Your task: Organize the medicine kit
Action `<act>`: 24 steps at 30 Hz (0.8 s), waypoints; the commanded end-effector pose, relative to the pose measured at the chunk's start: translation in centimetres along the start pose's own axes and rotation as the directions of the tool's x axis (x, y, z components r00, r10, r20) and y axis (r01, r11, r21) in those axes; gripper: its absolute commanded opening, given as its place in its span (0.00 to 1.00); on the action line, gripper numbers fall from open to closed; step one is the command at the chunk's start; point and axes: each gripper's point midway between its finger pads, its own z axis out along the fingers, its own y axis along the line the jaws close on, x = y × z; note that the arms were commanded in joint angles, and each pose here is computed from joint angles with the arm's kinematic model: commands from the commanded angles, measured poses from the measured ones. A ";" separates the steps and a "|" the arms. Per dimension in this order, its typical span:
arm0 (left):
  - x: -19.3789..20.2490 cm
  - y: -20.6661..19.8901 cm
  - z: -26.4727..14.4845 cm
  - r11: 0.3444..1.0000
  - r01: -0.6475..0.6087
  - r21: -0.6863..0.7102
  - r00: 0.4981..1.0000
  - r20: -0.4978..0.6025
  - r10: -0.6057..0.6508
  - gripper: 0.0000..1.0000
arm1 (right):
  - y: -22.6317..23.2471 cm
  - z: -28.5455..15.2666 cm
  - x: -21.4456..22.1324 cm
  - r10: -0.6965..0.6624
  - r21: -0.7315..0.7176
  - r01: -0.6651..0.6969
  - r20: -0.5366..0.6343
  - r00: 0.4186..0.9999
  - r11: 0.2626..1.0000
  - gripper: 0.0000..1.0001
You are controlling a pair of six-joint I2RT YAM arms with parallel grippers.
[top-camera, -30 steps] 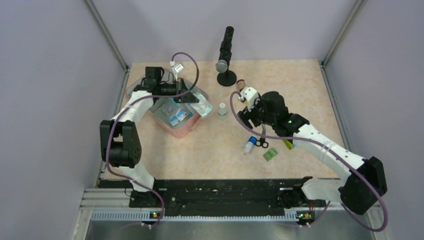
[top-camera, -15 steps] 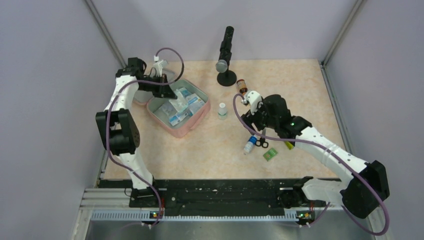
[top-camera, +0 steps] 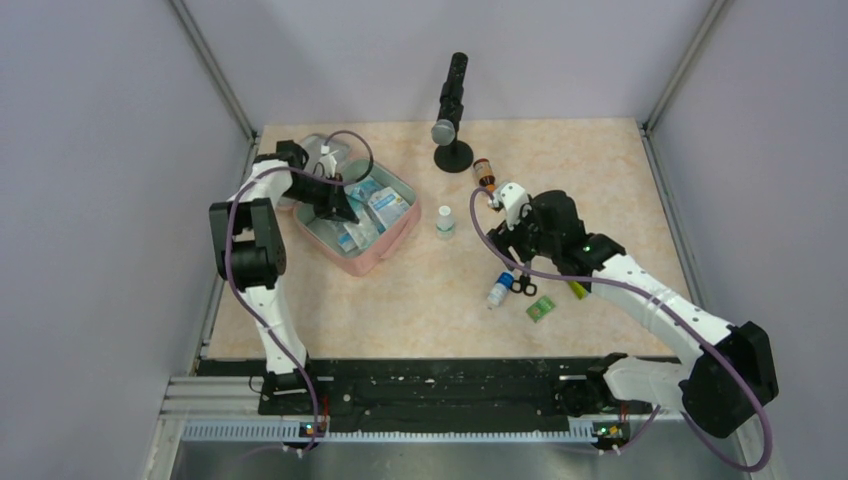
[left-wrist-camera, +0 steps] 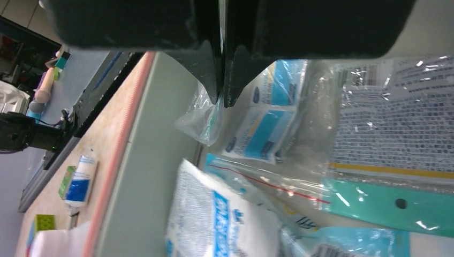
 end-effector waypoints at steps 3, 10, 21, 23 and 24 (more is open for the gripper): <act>-1.4 2.3 1.1 0.999 -0.014 -0.049 0.999 0.033 0.015 0.00 | -0.5 -0.2 -1.1 -0.006 0.013 0.005 0.043 0.999 1.000 0.72; -1.8 2.9 2.0 0.999 -0.021 -0.030 0.997 0.078 0.023 0.00 | -0.5 0.1 -1.1 -0.008 0.010 0.008 0.033 0.999 1.000 0.72; -0.3 3.6 2.5 0.993 0.093 -0.069 0.991 0.101 -0.086 0.11 | -0.6 0.2 -1.0 -0.020 0.005 0.020 0.012 1.000 1.000 0.72; -0.4 4.0 2.0 0.991 0.078 -0.113 0.992 0.111 -0.066 0.19 | -0.6 0.2 -0.8 -0.024 0.006 0.024 0.006 1.000 1.000 0.72; -0.5 4.0 1.8 0.989 0.068 -0.128 0.992 0.116 -0.054 0.22 | -0.6 0.2 -0.7 -0.027 0.004 0.027 0.001 1.000 1.000 0.72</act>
